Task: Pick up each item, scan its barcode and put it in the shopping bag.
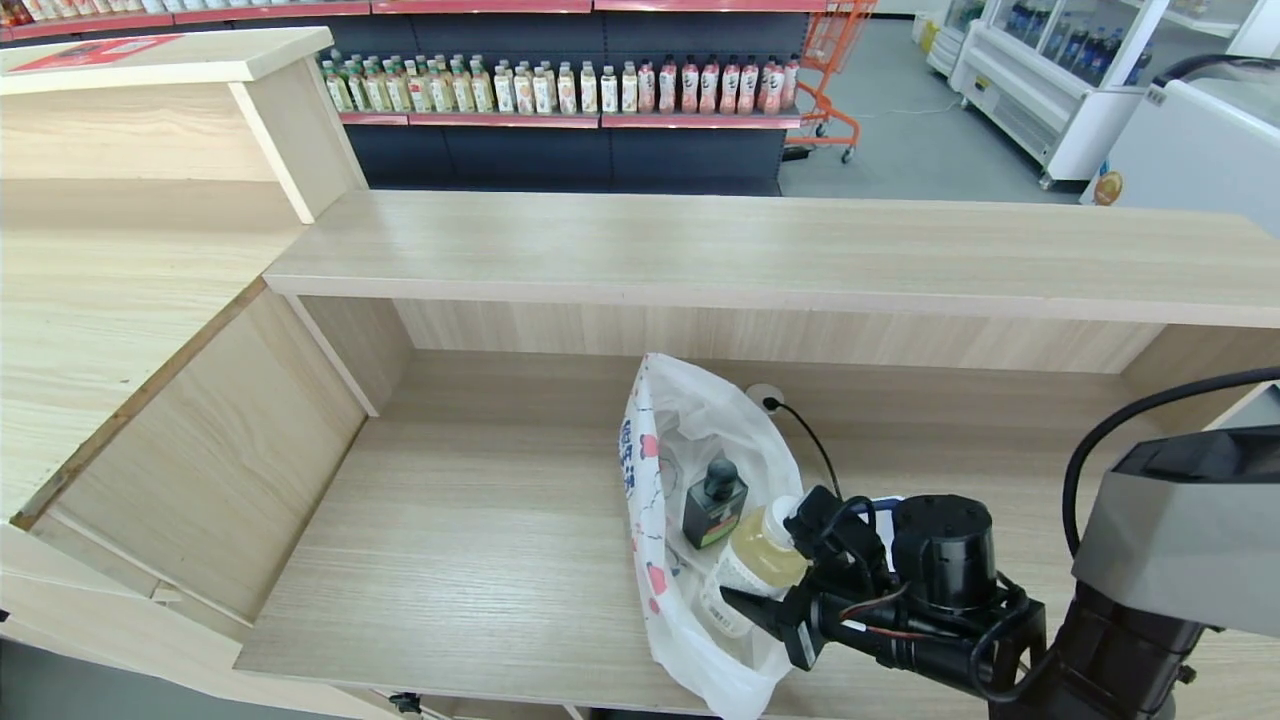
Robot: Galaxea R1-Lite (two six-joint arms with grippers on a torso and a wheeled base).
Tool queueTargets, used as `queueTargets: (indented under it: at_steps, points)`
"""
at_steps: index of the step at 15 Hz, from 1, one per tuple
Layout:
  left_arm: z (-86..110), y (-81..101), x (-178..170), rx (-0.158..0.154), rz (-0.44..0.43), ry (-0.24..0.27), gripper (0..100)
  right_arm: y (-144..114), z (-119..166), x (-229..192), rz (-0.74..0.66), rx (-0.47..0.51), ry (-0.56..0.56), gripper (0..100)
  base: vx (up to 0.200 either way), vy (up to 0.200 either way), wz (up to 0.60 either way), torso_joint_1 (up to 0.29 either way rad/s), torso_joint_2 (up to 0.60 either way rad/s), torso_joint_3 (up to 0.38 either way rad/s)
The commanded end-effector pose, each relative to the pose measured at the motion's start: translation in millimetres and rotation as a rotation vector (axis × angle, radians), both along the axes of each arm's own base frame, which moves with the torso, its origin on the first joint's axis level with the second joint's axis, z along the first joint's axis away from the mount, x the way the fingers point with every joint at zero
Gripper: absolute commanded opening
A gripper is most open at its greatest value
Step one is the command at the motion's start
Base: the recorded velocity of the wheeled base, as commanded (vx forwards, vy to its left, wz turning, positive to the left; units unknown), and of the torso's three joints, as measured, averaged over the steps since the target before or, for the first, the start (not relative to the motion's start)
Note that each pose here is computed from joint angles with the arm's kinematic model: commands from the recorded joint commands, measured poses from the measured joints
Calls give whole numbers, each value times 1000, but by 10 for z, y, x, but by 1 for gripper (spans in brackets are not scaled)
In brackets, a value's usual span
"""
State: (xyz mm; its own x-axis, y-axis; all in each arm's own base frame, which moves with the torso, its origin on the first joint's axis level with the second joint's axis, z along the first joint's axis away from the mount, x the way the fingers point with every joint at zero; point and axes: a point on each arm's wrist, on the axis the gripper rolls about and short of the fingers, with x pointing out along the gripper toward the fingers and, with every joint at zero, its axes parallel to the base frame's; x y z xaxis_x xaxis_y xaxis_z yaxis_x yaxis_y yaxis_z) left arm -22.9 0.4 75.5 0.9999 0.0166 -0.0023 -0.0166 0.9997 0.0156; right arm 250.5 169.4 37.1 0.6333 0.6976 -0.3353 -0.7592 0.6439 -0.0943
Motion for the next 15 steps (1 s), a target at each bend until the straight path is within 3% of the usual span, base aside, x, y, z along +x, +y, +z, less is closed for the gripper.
queueTargets:
  at_steps: [1,5,9,11,14,15]
  points:
    - [-4,0,1,0,0,1,100,-16,-80,26,-5,-17,17,100,0,0,0,0,0,0]
    - [1,0,-1,0,0,-1,100,-26,84,24,-18,45,4,100,0,0,0,0,0,0]
    - [1,0,-1,0,0,-1,100,-178,625,-123,-70,219,-39,100,0,0,0,0,0,0]
    - [1,0,-1,0,0,-1,100,-353,796,-296,-97,232,-39,100,0,0,0,0,0,0]
    - [-4,0,1,0,0,1,100,-900,1316,-782,-218,265,-84,100,0,0,0,0,0,0]
    - [1,0,-1,0,0,-1,100,-1084,1360,-973,-276,250,-91,100,0,0,0,0,0,0]
